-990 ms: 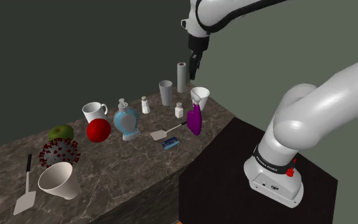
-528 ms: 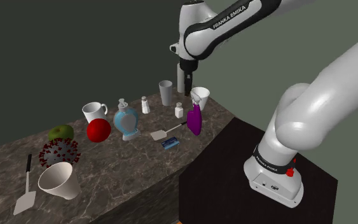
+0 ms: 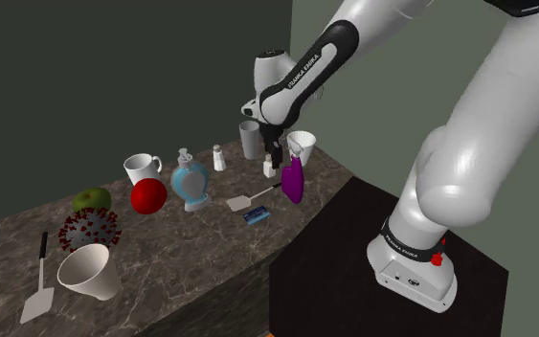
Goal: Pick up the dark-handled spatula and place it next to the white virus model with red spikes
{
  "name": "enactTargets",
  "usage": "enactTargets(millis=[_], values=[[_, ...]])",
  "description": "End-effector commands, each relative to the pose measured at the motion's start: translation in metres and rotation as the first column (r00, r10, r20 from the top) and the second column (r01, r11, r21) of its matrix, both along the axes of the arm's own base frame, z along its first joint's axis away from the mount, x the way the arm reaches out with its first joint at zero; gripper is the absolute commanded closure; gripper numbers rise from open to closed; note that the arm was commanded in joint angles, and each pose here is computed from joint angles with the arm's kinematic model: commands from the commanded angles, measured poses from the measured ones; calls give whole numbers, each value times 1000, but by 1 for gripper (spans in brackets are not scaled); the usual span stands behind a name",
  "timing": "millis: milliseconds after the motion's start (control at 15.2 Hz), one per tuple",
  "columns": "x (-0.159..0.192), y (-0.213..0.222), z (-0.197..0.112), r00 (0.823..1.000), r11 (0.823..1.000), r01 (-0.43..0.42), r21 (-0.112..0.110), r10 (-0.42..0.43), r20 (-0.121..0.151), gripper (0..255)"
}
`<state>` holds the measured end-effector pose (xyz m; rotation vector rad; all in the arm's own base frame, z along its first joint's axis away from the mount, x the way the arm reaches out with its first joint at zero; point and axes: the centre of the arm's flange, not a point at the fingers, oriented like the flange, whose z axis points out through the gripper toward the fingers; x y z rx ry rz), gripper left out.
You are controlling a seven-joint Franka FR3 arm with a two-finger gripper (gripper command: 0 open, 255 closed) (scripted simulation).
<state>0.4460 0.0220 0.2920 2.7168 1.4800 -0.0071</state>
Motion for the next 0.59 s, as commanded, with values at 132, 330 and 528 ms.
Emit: enactTargets(millis=[132, 330, 528], values=[[14, 11, -51, 988, 989, -149, -8, 149, -27, 0], [20, 21, -90, 965, 966, -257, -11, 256, -48, 0], [21, 23, -111, 957, 958, -287, -12, 286, -54, 0]])
